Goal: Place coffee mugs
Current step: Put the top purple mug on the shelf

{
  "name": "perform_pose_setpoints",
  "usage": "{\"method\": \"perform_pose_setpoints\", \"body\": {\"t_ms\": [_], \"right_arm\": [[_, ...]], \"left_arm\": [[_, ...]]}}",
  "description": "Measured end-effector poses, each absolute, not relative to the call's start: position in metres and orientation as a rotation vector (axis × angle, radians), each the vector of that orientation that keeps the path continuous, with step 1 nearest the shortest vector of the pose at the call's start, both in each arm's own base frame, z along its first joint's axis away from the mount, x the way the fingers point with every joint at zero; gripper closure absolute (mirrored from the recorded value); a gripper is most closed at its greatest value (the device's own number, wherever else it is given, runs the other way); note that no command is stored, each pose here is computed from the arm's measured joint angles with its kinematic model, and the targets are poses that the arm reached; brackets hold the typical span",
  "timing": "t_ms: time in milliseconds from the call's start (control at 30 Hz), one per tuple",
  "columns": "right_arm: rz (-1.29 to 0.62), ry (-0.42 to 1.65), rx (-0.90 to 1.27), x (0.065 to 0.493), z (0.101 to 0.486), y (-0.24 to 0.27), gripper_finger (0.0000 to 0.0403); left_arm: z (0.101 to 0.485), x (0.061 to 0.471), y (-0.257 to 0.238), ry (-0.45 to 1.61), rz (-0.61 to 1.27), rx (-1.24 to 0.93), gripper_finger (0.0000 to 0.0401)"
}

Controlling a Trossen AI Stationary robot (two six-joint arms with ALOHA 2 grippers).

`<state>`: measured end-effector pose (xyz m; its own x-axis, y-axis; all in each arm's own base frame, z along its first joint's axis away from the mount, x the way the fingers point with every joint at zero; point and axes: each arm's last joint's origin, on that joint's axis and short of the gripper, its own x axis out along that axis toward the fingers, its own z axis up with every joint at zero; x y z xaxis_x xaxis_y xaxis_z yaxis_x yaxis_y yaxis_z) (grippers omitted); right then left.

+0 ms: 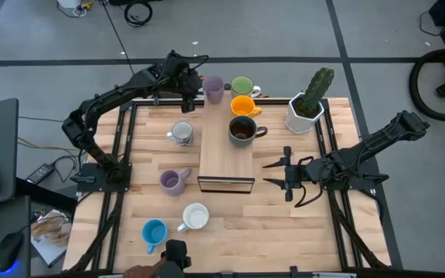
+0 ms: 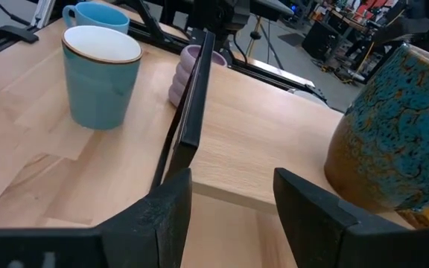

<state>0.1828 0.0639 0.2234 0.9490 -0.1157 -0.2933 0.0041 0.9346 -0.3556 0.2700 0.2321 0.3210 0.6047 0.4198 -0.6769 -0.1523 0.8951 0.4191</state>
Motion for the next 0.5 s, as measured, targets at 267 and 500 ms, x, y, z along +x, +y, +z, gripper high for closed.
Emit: {"method": "perform_pose_setpoints", "body": {"t_ms": [267, 500], "right_arm": [[-0.061, 0.314, -0.371, 0.1829, 0.2237, 0.064, 0.0207], [-0.061, 0.314, -0.378, 0.1829, 0.2237, 0.0639, 0.0207]], "left_arm": [[0.3253, 0.2726, 0.2347, 0.829, 0.335, 0.432, 0.0289], [0.3281, 0.2743, 0.2361, 0.798, 0.35, 0.45, 0.0289]]}}
